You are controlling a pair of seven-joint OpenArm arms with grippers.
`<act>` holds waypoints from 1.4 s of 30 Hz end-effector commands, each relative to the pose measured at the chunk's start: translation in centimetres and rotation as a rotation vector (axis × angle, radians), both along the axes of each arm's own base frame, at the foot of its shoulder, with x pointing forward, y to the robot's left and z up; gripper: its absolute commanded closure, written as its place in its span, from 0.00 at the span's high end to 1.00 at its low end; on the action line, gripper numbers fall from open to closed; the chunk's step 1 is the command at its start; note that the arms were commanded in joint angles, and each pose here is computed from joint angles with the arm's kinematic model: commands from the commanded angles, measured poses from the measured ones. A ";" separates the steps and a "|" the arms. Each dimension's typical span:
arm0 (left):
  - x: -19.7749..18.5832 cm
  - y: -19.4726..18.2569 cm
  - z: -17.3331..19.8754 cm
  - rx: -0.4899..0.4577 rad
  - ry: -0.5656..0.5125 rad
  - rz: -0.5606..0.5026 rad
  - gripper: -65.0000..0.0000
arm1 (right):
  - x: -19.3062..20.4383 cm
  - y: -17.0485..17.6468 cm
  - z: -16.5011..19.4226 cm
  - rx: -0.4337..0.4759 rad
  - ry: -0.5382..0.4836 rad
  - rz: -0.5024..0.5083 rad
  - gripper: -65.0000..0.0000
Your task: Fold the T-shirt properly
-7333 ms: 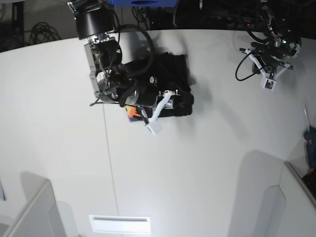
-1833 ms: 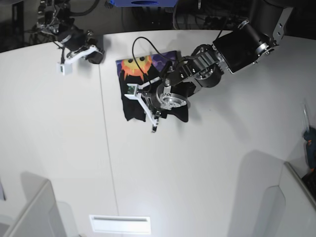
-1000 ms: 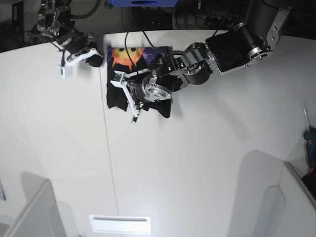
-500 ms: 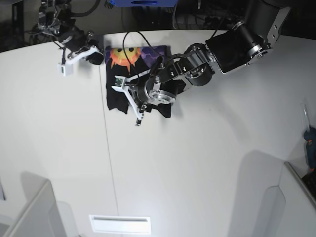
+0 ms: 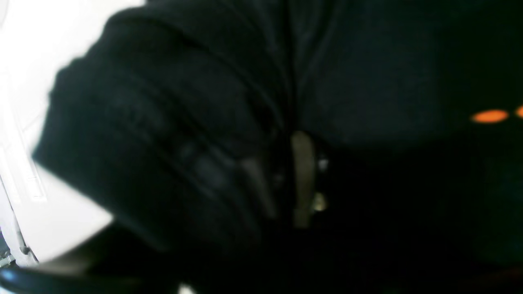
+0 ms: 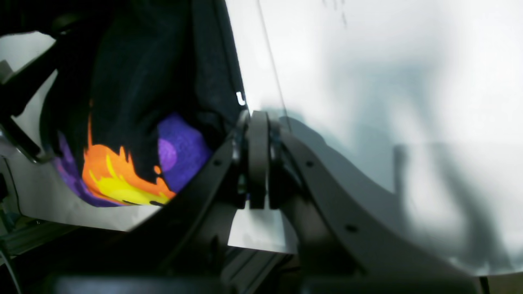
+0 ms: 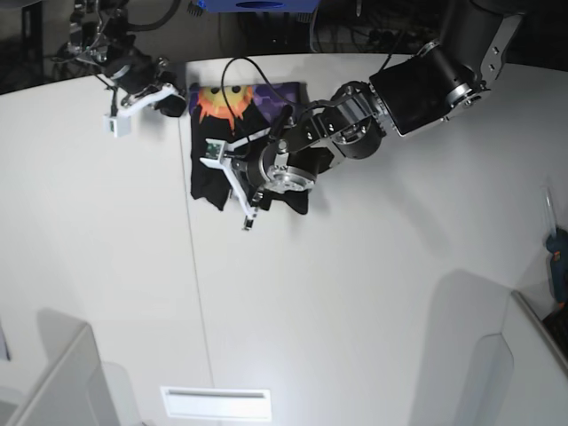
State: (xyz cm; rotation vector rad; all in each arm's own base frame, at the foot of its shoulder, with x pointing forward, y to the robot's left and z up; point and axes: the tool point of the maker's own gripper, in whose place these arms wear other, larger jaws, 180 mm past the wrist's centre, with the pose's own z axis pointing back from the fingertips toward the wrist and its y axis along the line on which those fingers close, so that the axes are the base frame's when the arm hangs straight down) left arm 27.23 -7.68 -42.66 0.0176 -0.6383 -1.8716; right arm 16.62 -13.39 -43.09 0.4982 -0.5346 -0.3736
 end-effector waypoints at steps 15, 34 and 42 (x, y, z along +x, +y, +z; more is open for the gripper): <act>6.5 -0.1 8.7 -0.116 -0.183 0.066 0.65 | 0.4 -0.1 0.6 -0.001 -0.030 0.003 0.00; 6.3 14.7 14.2 -0.321 -0.267 0.622 0.00 | -2.3 -2.3 4.4 -0.347 -0.166 0.071 0.00; 2.7 21.5 14.1 -0.584 -0.164 0.736 0.00 | -5.3 -2.5 3.4 -0.463 -0.139 0.239 0.00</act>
